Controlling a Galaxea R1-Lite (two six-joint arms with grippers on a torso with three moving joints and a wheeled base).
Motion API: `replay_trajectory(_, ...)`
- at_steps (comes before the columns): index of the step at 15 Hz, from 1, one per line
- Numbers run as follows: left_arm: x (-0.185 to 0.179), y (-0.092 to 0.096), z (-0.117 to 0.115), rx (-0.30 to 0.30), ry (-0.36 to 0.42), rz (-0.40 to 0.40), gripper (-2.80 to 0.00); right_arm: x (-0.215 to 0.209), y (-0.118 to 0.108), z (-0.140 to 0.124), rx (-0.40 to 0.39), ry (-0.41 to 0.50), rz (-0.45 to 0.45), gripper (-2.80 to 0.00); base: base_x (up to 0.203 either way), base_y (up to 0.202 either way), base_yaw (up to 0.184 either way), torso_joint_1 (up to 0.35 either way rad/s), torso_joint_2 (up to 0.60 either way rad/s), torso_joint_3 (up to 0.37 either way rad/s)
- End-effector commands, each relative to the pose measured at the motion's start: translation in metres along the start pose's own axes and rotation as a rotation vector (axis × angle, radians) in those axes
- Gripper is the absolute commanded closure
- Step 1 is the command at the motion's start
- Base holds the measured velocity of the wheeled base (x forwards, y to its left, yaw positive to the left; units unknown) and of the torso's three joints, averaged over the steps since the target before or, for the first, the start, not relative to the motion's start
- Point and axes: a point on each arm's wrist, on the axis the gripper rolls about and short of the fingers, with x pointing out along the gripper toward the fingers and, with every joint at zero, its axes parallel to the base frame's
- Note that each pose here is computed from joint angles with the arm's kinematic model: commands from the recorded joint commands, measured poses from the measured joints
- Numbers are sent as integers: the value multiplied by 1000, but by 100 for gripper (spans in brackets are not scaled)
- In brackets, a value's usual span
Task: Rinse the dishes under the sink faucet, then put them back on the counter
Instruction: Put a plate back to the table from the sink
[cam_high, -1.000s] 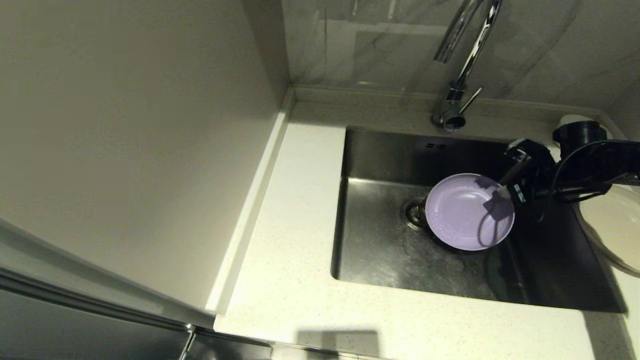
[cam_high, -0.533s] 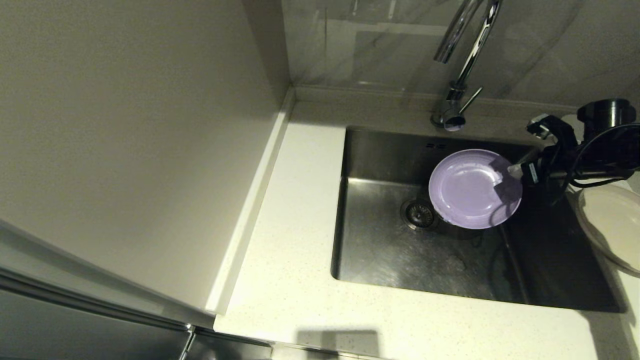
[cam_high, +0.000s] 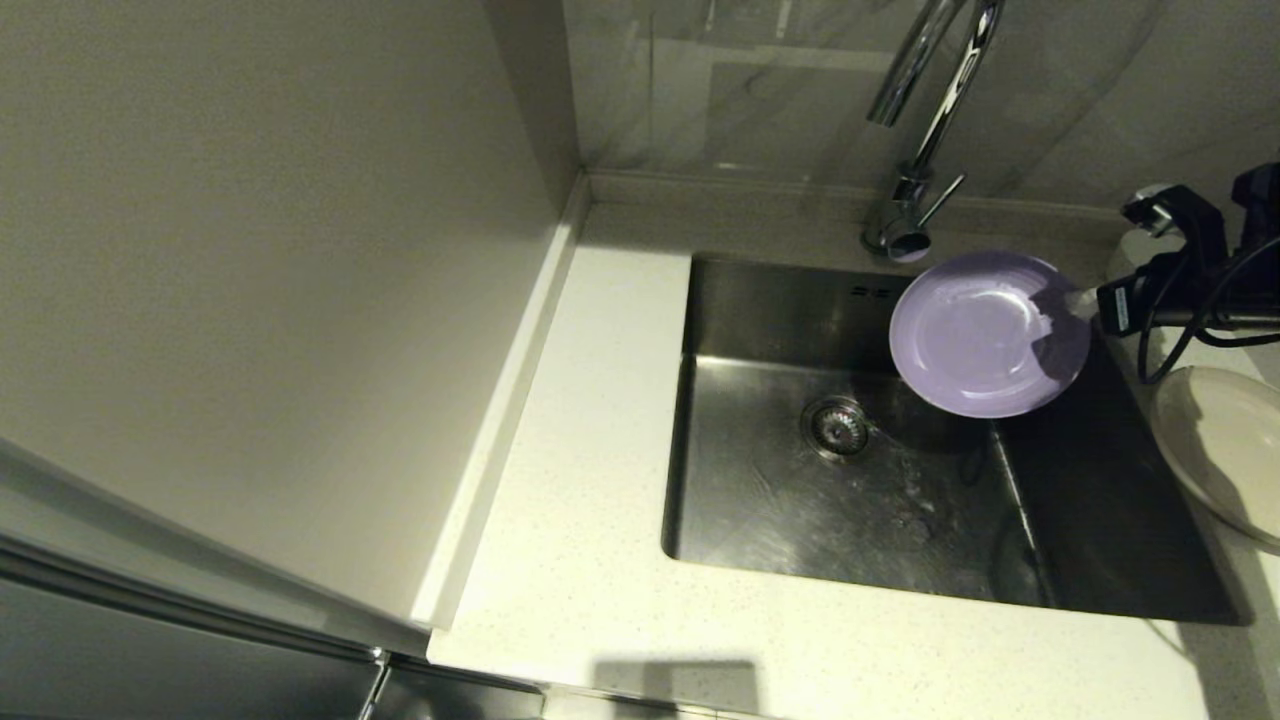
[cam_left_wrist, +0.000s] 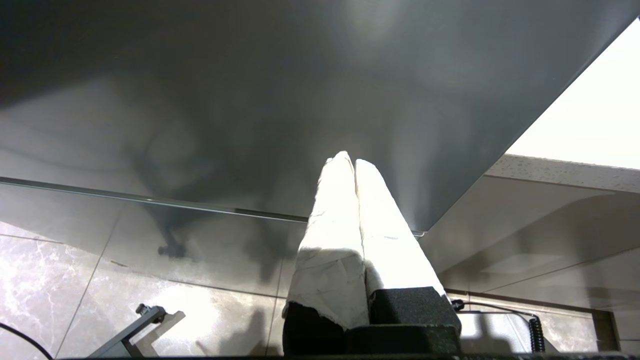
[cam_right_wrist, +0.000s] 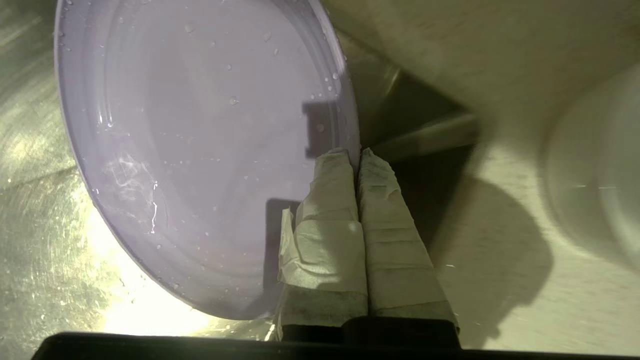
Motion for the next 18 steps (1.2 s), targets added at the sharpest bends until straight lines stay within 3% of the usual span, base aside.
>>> replay_trajectory(1,0,0,0,-1,-2,0,0,-13,-11,3,-1,-22,-21,0,0,0,0,0,0,0)
replay_trajectory(6,0,0,0,-1,-2,0,0,-38,-33,14,38,-97,-83,0,0,0,0,0,0,0)
replay_trajectory(13,0,0,0,-1,-2,0,0,-91,-59,43,61,-332,-226,0,0,0,0,0,0,0)
replay_trajectory(18,0,0,0,-1,-2,0,0,-134,-67,64,157,-508,-289,0,0,0,0,0,0,0)
